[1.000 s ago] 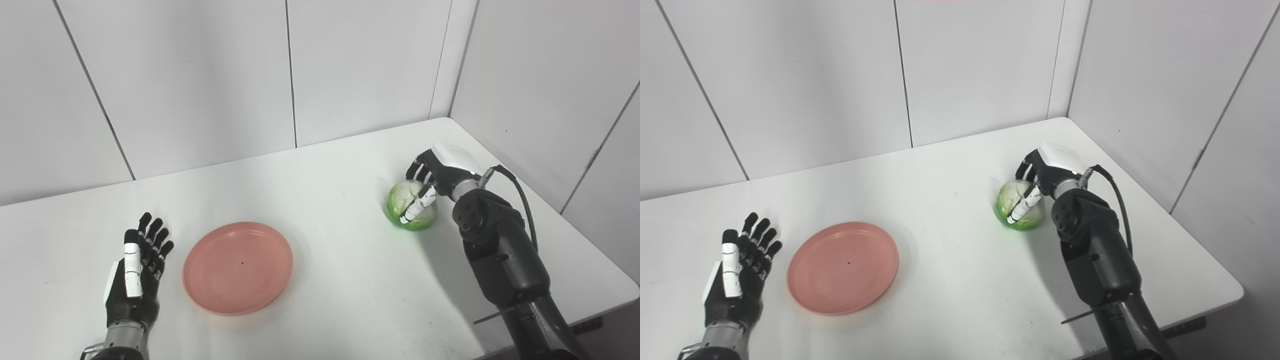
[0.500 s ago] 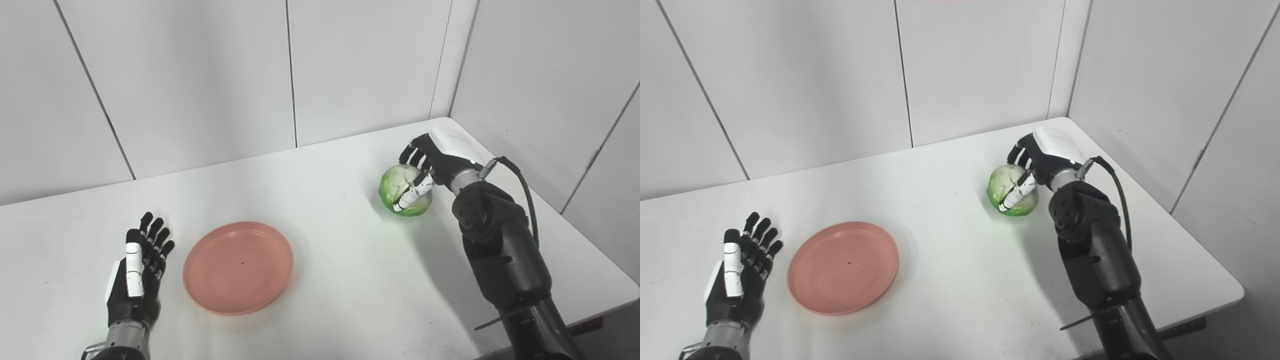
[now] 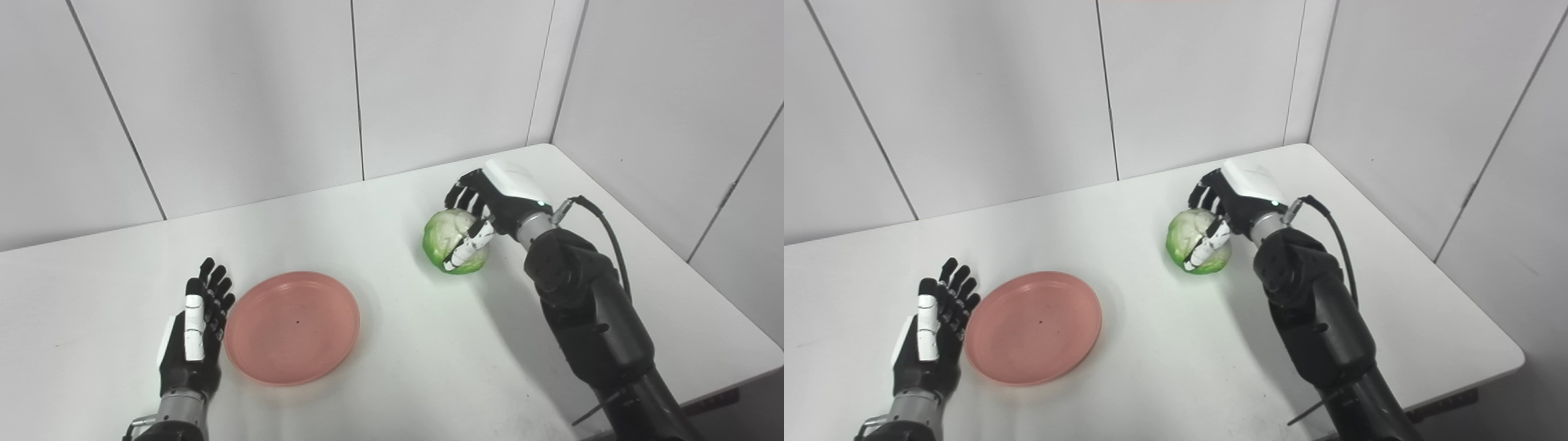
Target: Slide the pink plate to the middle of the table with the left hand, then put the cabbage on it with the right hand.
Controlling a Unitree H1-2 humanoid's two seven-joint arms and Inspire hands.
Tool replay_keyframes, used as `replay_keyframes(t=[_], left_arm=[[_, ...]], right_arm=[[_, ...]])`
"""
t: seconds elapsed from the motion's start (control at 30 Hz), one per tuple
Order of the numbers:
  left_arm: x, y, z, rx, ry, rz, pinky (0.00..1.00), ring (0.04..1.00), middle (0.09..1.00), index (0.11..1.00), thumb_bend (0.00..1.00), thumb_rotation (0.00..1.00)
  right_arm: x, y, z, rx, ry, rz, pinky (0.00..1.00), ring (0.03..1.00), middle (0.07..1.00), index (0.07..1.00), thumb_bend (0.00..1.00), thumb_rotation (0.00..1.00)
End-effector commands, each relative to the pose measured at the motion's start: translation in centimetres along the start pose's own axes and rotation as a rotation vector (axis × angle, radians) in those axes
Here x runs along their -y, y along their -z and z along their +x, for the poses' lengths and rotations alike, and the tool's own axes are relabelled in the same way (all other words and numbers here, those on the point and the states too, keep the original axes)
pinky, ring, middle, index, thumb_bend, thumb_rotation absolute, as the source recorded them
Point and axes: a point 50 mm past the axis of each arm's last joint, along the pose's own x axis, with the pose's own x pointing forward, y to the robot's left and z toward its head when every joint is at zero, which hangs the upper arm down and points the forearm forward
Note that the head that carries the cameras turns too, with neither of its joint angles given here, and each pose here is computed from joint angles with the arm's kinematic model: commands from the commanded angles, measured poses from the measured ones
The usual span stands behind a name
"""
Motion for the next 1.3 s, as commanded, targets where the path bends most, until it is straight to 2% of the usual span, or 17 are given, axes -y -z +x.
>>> replay_keyframes(t=[0.0,0.13,0.47,0.53,0.63,0.67,0.73,0.83,1.07,1.27], left_arm=[[1.2,-1.0,0.2,0.019,0.004,0.013,0.99,0.993,0.99,0.995,0.76,1.0],[2.6,-1.4,0.0,-0.009,-0.005,0.024,0.99,0.987,0.991,0.999,0.74,1.0],[5.1,-2.1,-0.3,-0.029,-0.012,0.032,1.0,1.0,1.0,1.0,0.7,1.0],[5.5,-2.2,-0.3,-0.031,-0.013,0.029,1.0,1.0,1.0,1.0,0.69,1.0],[6.1,-2.4,-0.2,-0.026,-0.015,0.04,1.0,1.0,1.0,0.997,0.69,1.0],[6.2,-2.4,-0.1,-0.028,-0.018,0.049,1.0,1.0,1.0,0.997,0.7,1.0],[6.4,-2.5,-0.1,-0.029,-0.023,0.059,1.0,1.0,1.0,0.995,0.71,1.0],[6.8,-2.7,0.0,-0.029,-0.028,0.071,0.99,0.995,0.999,0.995,0.72,1.0],[7.5,-2.9,0.1,-0.029,-0.034,0.093,0.98,0.988,0.992,0.996,0.72,1.0],[7.8,-3.2,0.2,-0.027,-0.027,0.092,0.99,0.998,0.997,1.0,0.71,1.0]], right_arm=[[1.9,-1.6,-0.3,0.105,0.079,-0.005,0.17,0.263,0.463,0.488,0.53,0.0],[1.5,-2.5,-0.8,0.18,0.041,0.017,0.2,0.294,0.404,0.514,0.52,0.0],[0.4,-5.8,-1.1,0.307,-0.026,0.062,0.21,0.3,0.399,0.518,0.52,0.0],[0.2,-6.6,-0.9,0.33,-0.033,0.071,0.16,0.244,0.463,0.489,0.53,0.0],[0.0,-7.6,-0.5,0.366,-0.043,0.073,0.13,0.211,0.47,0.485,0.53,0.0],[-0.1,-8.0,-0.4,0.375,-0.048,0.071,0.15,0.23,0.471,0.485,0.53,0.0],[-0.3,-8.6,-0.2,0.385,-0.057,0.069,0.21,0.309,0.425,0.513,0.52,0.0],[-0.9,-9.6,0.1,0.39,-0.09,0.089,0.27,0.37,0.44,0.525,0.52,0.0],[-3.4,-11.1,0.9,0.424,-0.137,0.083,0.29,0.376,0.444,0.524,0.52,0.0],[-5.4,-12.2,1.6,0.431,-0.171,0.061,0.2,0.304,0.4,0.513,0.52,0.0]])
